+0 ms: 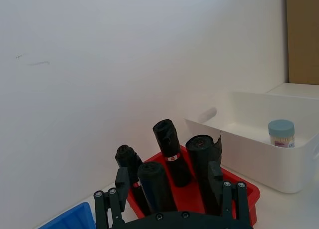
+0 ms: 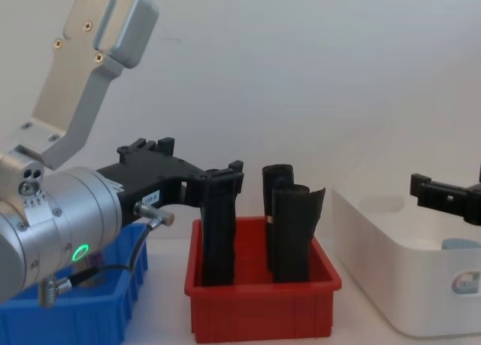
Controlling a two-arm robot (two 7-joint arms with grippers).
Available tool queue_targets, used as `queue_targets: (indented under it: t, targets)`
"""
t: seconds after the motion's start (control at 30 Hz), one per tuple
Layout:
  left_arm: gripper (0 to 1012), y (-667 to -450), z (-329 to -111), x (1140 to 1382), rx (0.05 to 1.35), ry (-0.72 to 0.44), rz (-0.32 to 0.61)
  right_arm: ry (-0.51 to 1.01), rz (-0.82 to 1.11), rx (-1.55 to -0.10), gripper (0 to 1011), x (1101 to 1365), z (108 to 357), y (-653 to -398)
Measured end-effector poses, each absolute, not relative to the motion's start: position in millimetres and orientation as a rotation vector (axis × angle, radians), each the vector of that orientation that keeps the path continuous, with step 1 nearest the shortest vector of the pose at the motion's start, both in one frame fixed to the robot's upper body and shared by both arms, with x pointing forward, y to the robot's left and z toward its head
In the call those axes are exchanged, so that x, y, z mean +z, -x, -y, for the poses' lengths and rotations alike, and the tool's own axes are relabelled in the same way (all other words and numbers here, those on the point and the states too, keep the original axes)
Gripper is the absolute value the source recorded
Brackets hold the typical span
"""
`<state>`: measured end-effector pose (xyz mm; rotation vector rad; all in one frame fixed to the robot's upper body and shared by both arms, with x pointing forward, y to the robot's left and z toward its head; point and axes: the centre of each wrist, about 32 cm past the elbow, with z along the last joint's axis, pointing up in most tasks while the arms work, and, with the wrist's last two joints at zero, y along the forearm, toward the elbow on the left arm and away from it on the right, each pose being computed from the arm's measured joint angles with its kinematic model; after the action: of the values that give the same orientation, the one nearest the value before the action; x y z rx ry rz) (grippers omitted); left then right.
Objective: Pick the cotton swabs from the blue box and place them into the white box.
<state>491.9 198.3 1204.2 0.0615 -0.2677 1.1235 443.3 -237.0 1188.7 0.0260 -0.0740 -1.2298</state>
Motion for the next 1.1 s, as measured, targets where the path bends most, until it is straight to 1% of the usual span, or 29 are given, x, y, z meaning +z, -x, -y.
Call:
queue_targets:
  t: [0.63,0.93,1.1]
  targets:
    - [1004,-492,-198,1204,1.124,-0.061,0.268,-0.024,0.075,-1.228,1002,1188,237,-445]
    - [1004,-492,-198,1204,1.124,-0.061,0.268,-0.004,0.076,-1.21,1002,1183,237,-459]
    - [1004,-492,-198,1204,1.124,-0.061,0.267,0.013,0.081,-1.185,1001,1179,236,-475]
